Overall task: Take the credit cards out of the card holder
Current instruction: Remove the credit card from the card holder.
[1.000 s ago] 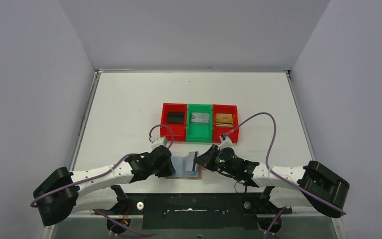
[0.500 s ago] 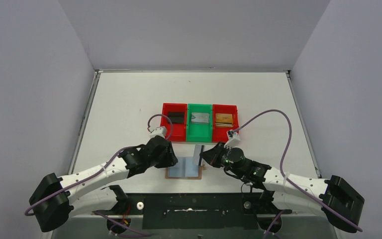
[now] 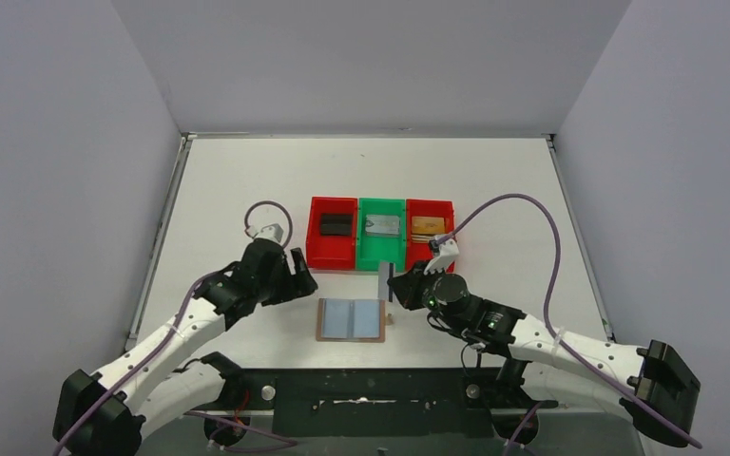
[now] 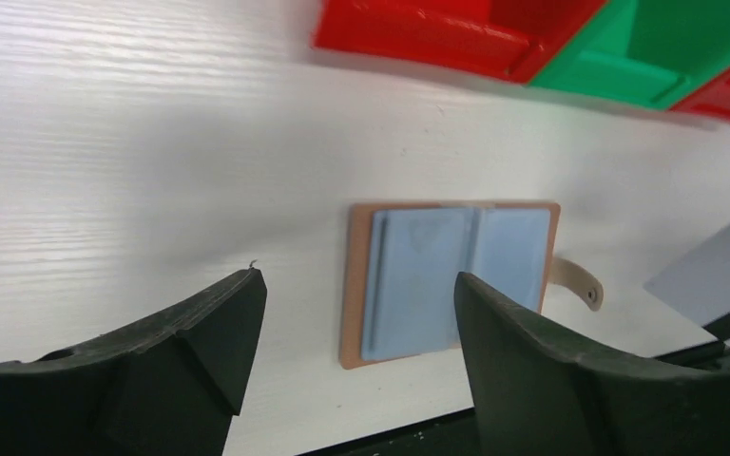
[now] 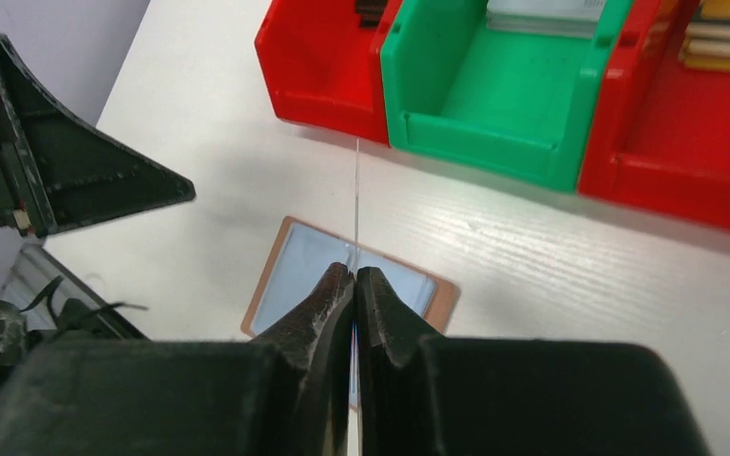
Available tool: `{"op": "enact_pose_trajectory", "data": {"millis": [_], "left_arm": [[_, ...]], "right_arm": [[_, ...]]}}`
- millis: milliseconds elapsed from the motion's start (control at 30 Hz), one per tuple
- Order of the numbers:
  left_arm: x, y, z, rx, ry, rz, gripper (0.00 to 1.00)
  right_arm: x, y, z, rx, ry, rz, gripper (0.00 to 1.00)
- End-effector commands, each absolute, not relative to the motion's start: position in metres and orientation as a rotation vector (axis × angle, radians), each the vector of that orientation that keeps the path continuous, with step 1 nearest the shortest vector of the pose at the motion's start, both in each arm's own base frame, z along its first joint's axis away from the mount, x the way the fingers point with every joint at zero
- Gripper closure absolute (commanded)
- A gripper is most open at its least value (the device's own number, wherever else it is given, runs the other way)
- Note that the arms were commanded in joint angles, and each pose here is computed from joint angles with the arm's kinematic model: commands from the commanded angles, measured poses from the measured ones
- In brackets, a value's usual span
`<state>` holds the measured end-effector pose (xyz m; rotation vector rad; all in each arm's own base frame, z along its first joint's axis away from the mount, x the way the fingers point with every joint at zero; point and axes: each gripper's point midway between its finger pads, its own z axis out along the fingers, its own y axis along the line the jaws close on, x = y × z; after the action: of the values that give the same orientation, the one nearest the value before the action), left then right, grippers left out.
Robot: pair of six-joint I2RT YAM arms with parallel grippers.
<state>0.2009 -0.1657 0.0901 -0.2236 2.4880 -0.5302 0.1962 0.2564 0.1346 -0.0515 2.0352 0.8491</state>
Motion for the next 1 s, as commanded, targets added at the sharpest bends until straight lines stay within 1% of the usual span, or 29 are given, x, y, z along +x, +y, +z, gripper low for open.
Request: {"op": "enact_pose_trajectory", "data": {"millis": [0, 33, 133, 267, 367, 500, 733, 900, 967], "left_arm": [[0.231, -0.132, 0.134, -0.258, 2.372, -0.491, 0.22], [0.237, -0.123, 0.141, -0.280, 2.356, -0.489, 0.19], [0.254, -0.100, 0.164, -0.309, 2.293, -0.467, 0.16], [0.269, -0.076, 0.170, -0.341, 2.215, -0.386, 0.15], [0.272, -0.065, 0.164, -0.362, 2.172, -0.330, 0.14], [0.277, -0.061, 0.178, -0.386, 2.084, -0.328, 0.13], [0.277, -0.049, 0.185, -0.425, 2.038, -0.279, 0.11], [0.276, -0.049, 0.183, -0.425, 2.041, -0.276, 0.10], [0.276, -0.049, 0.183, -0.423, 2.040, -0.278, 0.10]], "right_arm": [[0.221, 0.248, 0.175, -0.212, 1.891, 0.626, 1.00], [0.225, 0.247, 0.178, -0.262, 1.875, 0.573, 1.00], [0.237, 0.244, 0.191, -0.402, 1.807, 0.429, 1.00], [0.253, 0.246, 0.211, -0.572, 1.730, 0.259, 1.00], [0.269, 0.242, 0.212, -0.720, 1.712, 0.073, 1.00], [0.292, 0.242, 0.205, -0.872, 1.703, -0.095, 1.00], [0.321, 0.261, 0.195, -1.106, 1.680, -0.059, 1.00], [0.330, 0.262, 0.182, -1.252, 1.661, -0.118, 1.00], [0.330, 0.266, 0.177, -1.329, 1.640, -0.097, 1.00]]}}
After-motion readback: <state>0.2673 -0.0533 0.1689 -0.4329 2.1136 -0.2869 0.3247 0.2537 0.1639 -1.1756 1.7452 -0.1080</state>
